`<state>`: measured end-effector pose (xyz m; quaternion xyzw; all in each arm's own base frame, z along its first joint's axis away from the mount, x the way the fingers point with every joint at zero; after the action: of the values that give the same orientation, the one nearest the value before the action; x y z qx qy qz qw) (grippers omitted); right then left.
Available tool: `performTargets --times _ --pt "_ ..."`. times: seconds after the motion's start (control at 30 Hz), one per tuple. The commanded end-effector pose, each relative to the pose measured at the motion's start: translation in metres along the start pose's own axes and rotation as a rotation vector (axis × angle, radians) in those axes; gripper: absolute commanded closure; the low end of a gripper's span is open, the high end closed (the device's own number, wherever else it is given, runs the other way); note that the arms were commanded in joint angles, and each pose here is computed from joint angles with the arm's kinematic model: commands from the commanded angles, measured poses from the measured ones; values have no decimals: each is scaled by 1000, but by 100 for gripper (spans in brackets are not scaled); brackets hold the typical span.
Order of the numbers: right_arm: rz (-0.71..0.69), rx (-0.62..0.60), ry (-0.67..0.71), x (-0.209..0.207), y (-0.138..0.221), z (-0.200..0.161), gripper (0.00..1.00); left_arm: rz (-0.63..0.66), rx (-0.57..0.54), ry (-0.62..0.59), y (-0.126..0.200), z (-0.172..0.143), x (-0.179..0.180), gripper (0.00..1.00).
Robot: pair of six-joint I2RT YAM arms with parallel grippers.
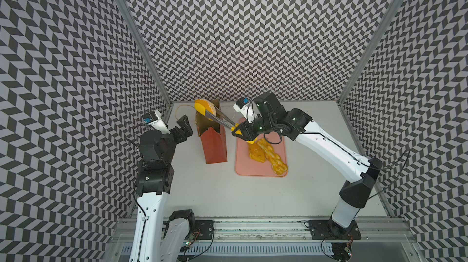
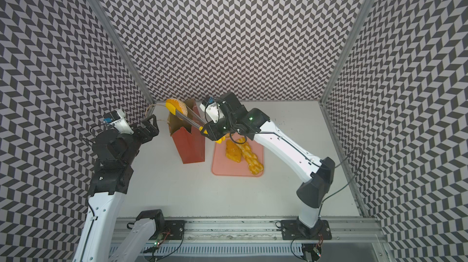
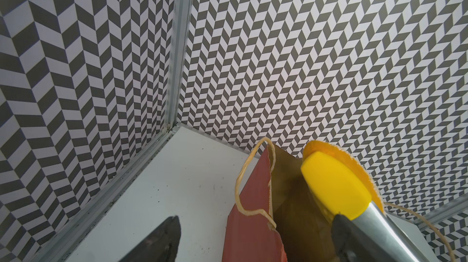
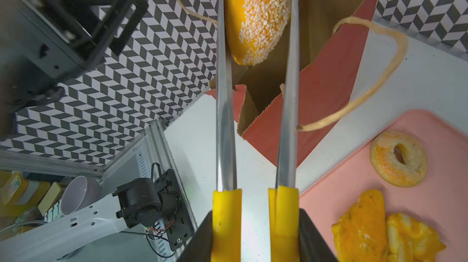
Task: Pack bread into a paper bag
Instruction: Place the fake bread in the paper bag.
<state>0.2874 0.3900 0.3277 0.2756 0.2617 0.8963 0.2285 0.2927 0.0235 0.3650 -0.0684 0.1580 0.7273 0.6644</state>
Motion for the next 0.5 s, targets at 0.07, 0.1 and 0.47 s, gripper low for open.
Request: performTargets --times 0.07,0.1,0.47 --pt "28 -110 33 8 2 24 89 11 -24 -6 4 4 3 3" --pt "25 -105 29 7 0 22 89 11 -23 -6 4 4 3 3" --pt "24 -77 11 2 -15 15 77 10 -24 -8 4 4 2 3"
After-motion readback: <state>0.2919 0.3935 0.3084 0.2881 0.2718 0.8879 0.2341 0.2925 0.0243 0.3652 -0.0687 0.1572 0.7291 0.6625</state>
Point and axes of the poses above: each gripper's point midway between its finger pads, its own y axis back along the fingers, its own x axis along the line the jaws close on, z = x × y, the point moved 1 cm from there along y, back along the fingers, and after that the axes turned 4 degrees about -y, right-handed, at the moved point
